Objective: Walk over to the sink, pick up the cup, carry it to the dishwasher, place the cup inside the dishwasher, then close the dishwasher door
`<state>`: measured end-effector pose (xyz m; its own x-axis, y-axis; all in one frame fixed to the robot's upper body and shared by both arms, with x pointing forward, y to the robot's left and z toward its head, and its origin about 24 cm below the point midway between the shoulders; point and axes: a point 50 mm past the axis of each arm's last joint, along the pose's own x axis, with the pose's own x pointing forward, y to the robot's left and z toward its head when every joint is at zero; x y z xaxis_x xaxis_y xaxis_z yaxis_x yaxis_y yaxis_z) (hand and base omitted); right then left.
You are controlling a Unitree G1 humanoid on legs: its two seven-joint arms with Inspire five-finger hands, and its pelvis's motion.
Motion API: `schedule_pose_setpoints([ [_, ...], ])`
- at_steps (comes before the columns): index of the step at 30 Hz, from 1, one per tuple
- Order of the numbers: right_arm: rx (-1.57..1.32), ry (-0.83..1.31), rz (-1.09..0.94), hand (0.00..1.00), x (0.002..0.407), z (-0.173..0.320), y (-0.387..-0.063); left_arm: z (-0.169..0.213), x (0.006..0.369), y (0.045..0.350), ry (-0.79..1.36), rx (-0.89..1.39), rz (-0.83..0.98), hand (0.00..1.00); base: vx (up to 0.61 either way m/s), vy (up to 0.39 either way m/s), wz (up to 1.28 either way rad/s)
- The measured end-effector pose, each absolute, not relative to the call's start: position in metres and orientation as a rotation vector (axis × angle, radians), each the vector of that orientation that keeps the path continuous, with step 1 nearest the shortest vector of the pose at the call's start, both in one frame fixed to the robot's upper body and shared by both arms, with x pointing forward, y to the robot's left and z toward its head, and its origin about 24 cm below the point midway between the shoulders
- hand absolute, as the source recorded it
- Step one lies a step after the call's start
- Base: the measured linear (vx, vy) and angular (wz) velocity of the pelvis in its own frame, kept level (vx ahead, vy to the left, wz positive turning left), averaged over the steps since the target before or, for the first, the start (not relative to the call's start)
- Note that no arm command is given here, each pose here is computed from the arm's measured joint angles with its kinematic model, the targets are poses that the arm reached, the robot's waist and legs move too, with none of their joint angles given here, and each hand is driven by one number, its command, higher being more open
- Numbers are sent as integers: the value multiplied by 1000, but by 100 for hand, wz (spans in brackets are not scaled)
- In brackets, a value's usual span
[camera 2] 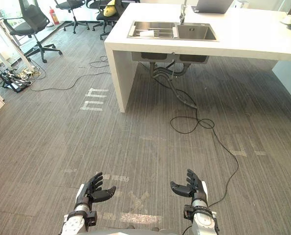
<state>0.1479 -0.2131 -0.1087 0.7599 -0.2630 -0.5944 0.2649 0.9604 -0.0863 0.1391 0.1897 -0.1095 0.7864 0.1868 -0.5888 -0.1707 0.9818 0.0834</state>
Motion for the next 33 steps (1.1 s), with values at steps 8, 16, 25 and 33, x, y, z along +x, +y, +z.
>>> schedule_pose_setpoints([
  [8,9,641,-292,90,152,-108,-211,-109,140,191,634,29,196,90,2,19,-16],
  [16,-3,619,-298,90,162,-104,-213,-95,153,189,555,25,187,90,65,32,-17],
  [25,-71,562,-294,90,178,-89,-232,-83,176,193,484,33,204,90,393,-51,19],
  [33,-61,556,-300,90,176,-88,-233,-89,180,179,505,-21,186,90,521,-203,22],
])
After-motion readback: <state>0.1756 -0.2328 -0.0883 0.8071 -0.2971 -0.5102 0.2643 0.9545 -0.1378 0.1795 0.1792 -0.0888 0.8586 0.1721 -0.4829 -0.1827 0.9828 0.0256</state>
